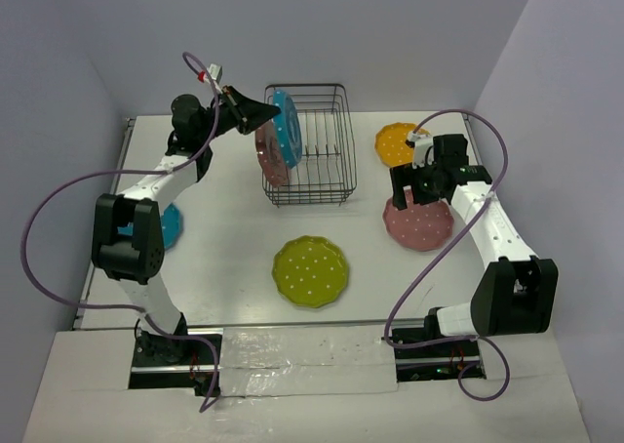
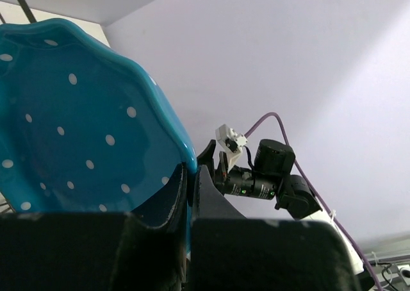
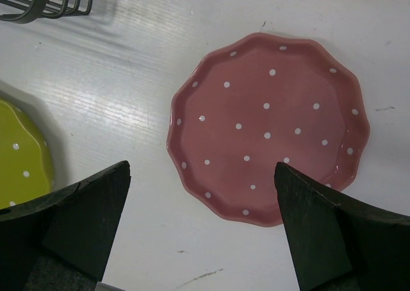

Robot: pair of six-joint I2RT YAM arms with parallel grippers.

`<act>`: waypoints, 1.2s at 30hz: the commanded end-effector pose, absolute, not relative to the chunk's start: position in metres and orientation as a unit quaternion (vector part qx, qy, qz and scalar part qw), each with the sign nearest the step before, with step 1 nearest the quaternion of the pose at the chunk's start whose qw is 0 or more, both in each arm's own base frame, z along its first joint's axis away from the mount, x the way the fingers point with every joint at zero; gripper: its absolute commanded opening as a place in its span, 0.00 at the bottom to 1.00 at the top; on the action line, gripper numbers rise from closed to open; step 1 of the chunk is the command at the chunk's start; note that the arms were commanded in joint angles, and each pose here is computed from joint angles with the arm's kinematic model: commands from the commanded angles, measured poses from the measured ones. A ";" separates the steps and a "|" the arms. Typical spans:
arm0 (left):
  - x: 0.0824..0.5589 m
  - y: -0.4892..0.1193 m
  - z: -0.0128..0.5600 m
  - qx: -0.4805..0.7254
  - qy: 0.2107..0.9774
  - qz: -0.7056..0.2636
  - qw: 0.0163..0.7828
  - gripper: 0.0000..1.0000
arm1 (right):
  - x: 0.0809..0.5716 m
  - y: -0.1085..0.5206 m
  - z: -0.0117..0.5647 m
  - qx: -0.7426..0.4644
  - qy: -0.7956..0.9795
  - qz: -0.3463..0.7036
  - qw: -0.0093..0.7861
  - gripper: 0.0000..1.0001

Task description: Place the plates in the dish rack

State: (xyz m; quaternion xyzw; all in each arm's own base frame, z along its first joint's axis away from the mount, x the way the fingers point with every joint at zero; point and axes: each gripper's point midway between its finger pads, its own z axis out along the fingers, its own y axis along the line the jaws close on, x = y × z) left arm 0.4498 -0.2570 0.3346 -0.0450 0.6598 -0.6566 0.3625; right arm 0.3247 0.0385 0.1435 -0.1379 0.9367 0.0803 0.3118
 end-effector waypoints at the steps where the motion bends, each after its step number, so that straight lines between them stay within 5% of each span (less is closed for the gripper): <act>1: 0.445 -0.251 0.387 -0.002 0.588 -0.687 0.427 0.00 | 0.338 0.039 0.157 -0.146 0.929 0.073 0.331 1.00; 36: 0.494 -0.237 0.289 -0.049 0.650 -0.647 0.395 0.00 | 0.338 0.037 0.146 -0.152 0.932 0.066 0.321 1.00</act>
